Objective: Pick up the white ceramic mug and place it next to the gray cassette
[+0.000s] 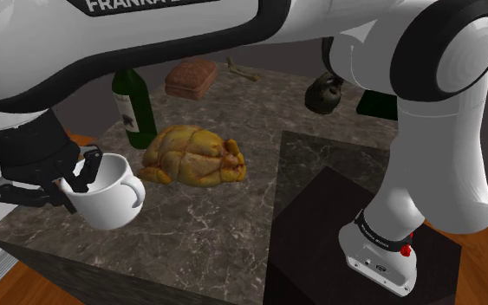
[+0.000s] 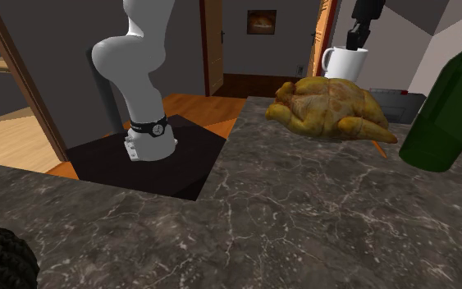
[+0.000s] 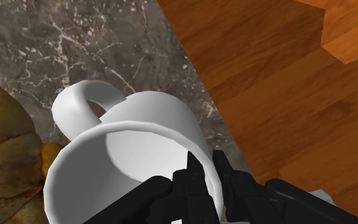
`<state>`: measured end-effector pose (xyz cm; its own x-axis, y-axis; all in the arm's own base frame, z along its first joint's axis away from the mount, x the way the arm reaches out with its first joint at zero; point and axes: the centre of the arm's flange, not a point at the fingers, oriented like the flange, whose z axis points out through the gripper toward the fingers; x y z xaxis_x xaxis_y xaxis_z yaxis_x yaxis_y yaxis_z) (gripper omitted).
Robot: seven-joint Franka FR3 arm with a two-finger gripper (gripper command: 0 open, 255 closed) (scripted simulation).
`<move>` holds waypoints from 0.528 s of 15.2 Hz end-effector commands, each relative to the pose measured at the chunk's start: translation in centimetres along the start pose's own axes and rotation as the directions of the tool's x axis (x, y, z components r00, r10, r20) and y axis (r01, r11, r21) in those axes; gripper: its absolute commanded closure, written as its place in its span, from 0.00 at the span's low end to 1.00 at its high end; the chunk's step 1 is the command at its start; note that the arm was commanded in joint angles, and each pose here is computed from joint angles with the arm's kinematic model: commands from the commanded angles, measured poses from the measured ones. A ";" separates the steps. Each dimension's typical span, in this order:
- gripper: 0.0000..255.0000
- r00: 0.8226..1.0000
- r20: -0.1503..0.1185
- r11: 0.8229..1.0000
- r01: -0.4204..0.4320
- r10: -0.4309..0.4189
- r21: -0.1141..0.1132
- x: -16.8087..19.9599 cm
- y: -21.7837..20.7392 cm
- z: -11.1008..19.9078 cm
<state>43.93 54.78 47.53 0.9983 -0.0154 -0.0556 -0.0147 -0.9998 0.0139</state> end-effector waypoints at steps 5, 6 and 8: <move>1.00 1.000 -0.001 1.000 0.000 0.000 0.001 0.1 0.0 3.1; 1.00 1.000 -0.001 1.000 0.000 0.000 0.001 0.2 0.0 3.6; 1.00 1.000 -0.001 1.000 0.000 0.000 0.001 0.2 0.0 4.7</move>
<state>43.89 54.83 43.40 0.9983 -0.0156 -0.0555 -0.0148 -0.9998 0.0138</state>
